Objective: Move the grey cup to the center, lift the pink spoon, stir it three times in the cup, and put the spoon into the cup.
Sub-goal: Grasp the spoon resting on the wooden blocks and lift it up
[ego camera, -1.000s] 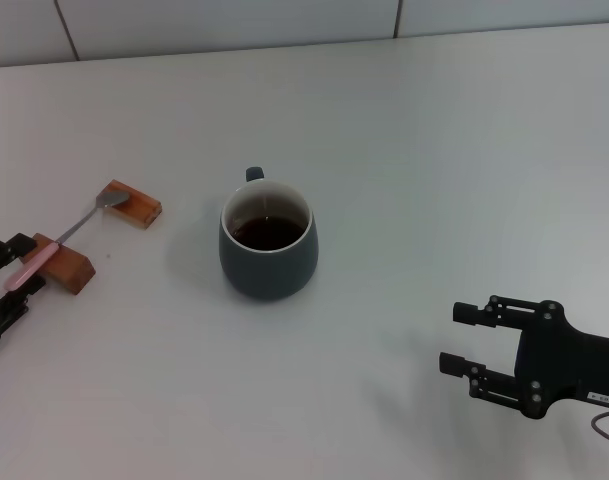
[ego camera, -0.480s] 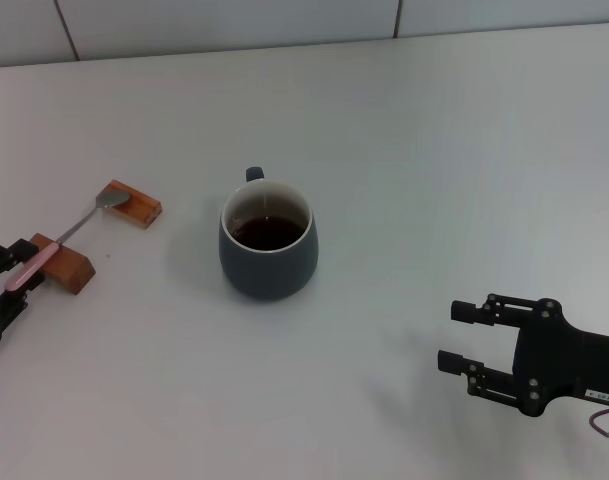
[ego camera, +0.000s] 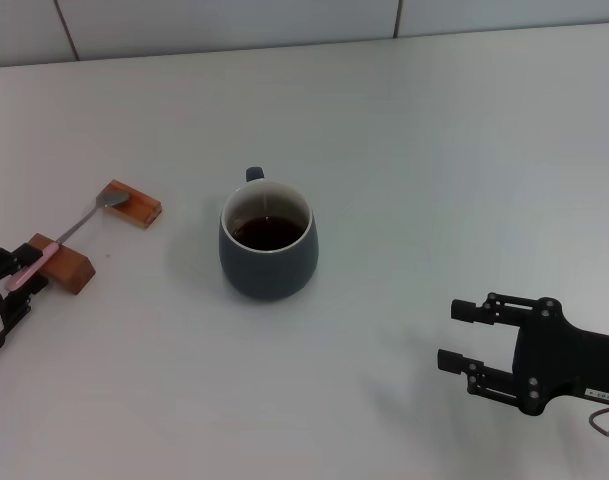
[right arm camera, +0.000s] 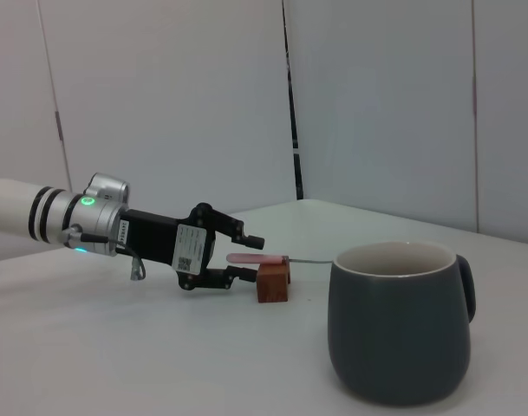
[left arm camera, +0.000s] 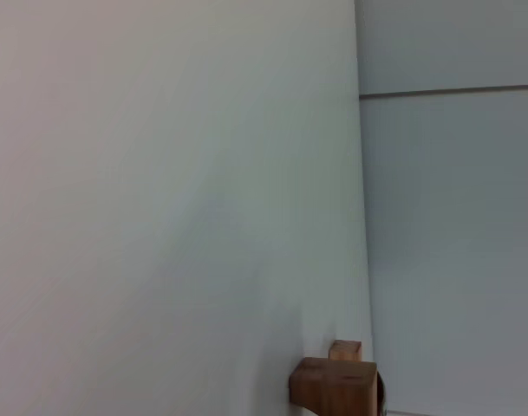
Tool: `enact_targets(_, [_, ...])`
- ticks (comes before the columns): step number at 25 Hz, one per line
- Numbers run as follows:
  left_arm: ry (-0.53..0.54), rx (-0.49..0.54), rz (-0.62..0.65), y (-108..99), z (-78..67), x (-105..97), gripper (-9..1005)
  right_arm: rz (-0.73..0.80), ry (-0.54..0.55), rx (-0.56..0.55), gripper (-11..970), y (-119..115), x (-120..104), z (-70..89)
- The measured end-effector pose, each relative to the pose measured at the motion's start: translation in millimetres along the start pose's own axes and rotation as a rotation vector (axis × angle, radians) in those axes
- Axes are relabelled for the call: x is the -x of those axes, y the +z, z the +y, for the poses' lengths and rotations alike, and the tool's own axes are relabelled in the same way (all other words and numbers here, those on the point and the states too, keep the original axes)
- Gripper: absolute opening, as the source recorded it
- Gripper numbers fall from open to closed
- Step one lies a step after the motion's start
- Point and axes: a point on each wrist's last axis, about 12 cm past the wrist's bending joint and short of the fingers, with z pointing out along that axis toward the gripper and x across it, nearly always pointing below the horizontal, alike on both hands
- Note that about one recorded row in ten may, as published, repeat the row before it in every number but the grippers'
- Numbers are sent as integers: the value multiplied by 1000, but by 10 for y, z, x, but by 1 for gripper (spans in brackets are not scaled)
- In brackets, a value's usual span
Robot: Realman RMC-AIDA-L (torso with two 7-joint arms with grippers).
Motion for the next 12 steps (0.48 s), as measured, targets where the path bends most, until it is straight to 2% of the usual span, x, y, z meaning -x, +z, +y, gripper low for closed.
enact_targets(8, [4,5,-5,-5,10,2,367,1,0,3,602,10,1,-1])
enact_targets(12, [5,4,-5,-1,7,3,231,5,0,3,602,14,-5,-2])
